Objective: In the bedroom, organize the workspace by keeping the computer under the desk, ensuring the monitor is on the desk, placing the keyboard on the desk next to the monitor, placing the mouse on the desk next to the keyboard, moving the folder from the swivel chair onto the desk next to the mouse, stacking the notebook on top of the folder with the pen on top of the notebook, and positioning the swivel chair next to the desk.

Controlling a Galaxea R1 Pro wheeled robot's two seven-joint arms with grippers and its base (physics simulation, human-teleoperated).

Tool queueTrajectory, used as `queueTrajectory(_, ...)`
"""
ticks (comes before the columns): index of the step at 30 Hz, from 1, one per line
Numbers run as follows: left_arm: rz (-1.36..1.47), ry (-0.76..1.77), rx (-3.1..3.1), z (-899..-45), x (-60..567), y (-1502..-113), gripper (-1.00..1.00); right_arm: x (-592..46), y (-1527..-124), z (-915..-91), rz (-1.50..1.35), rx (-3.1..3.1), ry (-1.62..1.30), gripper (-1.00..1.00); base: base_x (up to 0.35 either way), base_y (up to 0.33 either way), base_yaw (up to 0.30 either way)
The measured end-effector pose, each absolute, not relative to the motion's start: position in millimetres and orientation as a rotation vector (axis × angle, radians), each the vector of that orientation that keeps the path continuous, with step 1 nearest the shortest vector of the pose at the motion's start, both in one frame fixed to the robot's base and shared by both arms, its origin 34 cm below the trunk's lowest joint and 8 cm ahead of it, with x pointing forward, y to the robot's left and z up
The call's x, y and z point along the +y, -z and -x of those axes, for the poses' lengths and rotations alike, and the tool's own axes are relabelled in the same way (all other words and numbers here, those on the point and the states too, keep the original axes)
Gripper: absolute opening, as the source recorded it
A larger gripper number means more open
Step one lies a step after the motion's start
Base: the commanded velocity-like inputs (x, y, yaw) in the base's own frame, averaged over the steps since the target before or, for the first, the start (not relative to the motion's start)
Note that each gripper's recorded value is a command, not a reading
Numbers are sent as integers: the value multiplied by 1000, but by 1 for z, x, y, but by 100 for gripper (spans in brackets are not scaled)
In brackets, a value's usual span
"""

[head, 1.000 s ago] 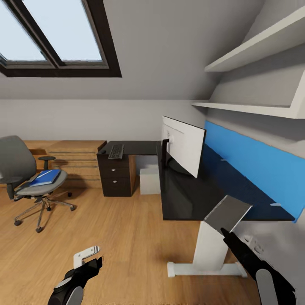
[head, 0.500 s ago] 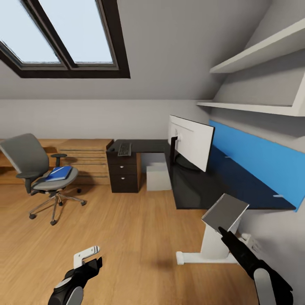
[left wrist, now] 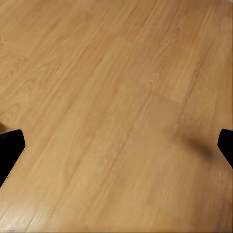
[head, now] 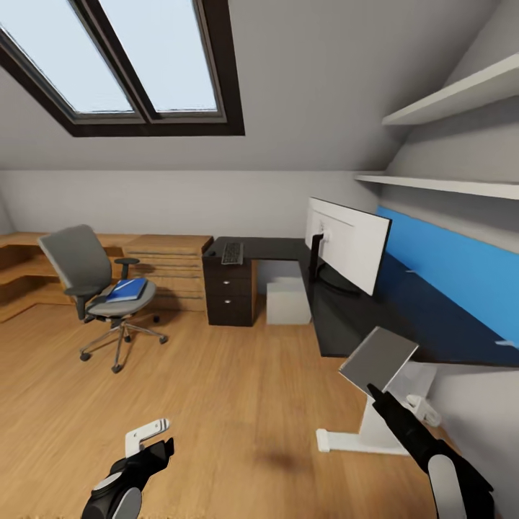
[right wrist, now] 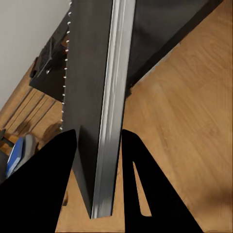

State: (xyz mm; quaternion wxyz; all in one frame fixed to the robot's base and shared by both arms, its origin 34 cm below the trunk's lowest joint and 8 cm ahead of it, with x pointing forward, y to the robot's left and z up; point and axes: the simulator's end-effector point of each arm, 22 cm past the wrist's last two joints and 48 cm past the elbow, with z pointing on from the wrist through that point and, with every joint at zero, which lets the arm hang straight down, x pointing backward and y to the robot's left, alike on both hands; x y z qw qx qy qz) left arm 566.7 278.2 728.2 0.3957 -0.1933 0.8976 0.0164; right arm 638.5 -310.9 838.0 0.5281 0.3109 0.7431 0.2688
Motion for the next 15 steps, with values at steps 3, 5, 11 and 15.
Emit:
queueTrajectory(3,492,-44,2276,-567,279,-733,100,-299,-844,-641,-716,1789,-657,-100,-2,2,272)
queueTrajectory(5,493,-45,2277,-567,279,-736,100,-286,-848,-644,-683,1807,-670,-100,-1,1,252)
queueTrajectory(11,492,-42,2279,-567,278,-745,100,-260,-851,-645,-596,1869,-657,-100,0,0,143)
queueTrajectory(15,491,-42,2280,-567,278,-751,100,-250,-855,-644,-562,1892,-652,-100,0,0,40)
